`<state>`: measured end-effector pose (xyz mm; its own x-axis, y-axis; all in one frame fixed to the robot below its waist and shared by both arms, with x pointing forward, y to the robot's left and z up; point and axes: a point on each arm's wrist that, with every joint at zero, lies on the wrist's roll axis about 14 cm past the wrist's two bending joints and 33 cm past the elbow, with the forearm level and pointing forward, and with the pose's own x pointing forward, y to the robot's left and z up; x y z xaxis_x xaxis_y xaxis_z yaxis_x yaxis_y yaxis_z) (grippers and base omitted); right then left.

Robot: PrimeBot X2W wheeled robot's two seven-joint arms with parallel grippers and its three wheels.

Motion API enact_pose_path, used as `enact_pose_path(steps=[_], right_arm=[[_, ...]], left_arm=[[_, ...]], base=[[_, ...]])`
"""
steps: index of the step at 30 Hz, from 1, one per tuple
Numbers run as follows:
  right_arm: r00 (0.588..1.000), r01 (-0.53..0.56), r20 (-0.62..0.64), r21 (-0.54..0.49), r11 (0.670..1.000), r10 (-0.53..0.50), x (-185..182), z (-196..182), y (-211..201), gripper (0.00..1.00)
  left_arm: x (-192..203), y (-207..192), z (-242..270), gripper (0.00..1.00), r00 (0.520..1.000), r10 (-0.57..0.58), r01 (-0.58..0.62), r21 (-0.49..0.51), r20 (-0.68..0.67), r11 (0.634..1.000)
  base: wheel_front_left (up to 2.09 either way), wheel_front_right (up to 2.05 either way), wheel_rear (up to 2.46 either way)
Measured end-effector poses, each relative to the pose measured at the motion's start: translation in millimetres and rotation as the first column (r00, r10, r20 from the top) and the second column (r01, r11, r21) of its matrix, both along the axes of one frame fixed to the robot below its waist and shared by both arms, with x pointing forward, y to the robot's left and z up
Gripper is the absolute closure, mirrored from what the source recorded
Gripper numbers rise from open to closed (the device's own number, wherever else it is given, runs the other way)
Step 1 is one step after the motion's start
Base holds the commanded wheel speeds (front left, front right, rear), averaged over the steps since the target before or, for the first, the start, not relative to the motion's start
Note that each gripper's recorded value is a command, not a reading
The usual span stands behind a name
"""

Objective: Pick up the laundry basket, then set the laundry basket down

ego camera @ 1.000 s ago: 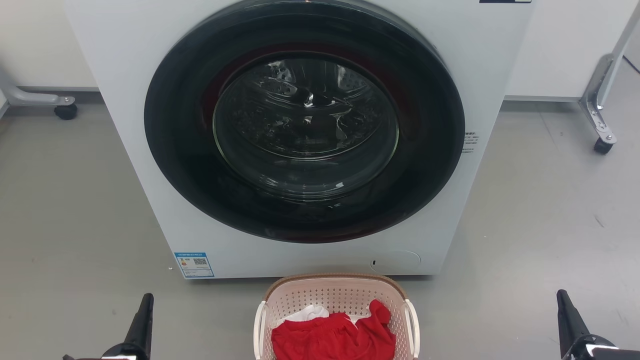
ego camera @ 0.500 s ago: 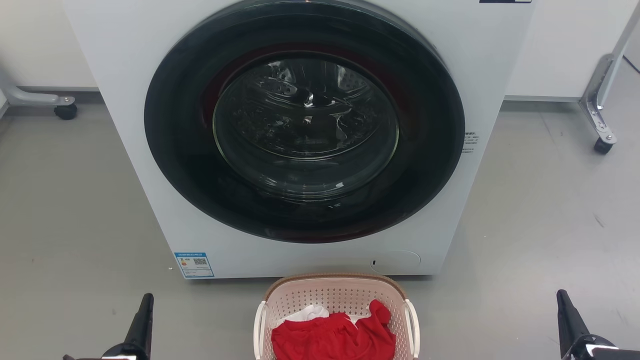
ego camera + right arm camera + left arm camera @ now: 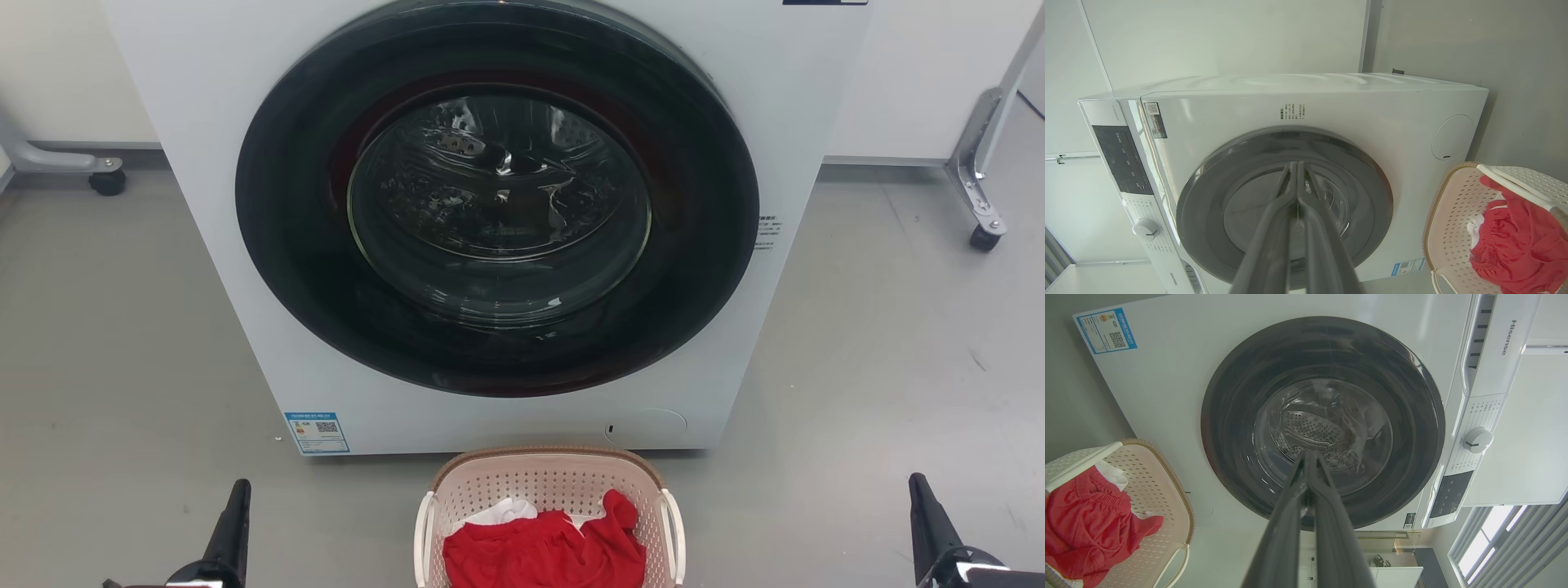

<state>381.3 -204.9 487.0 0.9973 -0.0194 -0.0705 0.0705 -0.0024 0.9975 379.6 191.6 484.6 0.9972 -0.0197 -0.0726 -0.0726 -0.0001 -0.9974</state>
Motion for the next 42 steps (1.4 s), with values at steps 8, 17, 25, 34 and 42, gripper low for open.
enact_pose_path(steps=[8, 17, 25, 34, 42], right_arm=[[1.0, 0.0, 0.0, 0.0, 1.0, 0.0, 0.0, -0.1, 0.1, 1.0], [1.0, 0.0, 0.0, 0.0, 1.0, 0.0, 0.0, 0.0, 0.0, 1.0], [1.0, 0.0, 0.0, 0.001, 1.0, 0.0, 0.0, -0.1, 0.1, 1.0], [1.0, 0.0, 0.0, 0.001, 1.0, 0.0, 0.0, -0.1, 0.1, 1.0], [1.0, 0.0, 0.0, 0.001, 1.0, 0.0, 0.0, -0.1, 0.1, 1.0]], left_arm=[[0.0, -0.1, 0.0, 1.0, 1.0, 0.0, 0.0, 0.0, 0.0, 1.0], [0.0, -0.1, 0.0, 1.0, 1.0, 0.0, 0.0, 0.0, 0.0, 1.0], [0.0, -0.1, -0.1, 1.0, 1.0, 0.0, 0.0, 0.0, 0.0, 1.0], [0.0, -0.1, 0.0, 1.0, 1.0, 0.0, 0.0, 0.0, 0.0, 1.0], [0.0, -0.1, -0.1, 1.0, 1.0, 0.0, 0.0, 0.0, 0.0, 1.0]], base=[[0.0, 0.0, 0.0], [0.0, 0.0, 0.0], [0.0, 0.0, 0.0], [0.0, 0.0, 0.0], [0.0, 0.0, 0.0]])
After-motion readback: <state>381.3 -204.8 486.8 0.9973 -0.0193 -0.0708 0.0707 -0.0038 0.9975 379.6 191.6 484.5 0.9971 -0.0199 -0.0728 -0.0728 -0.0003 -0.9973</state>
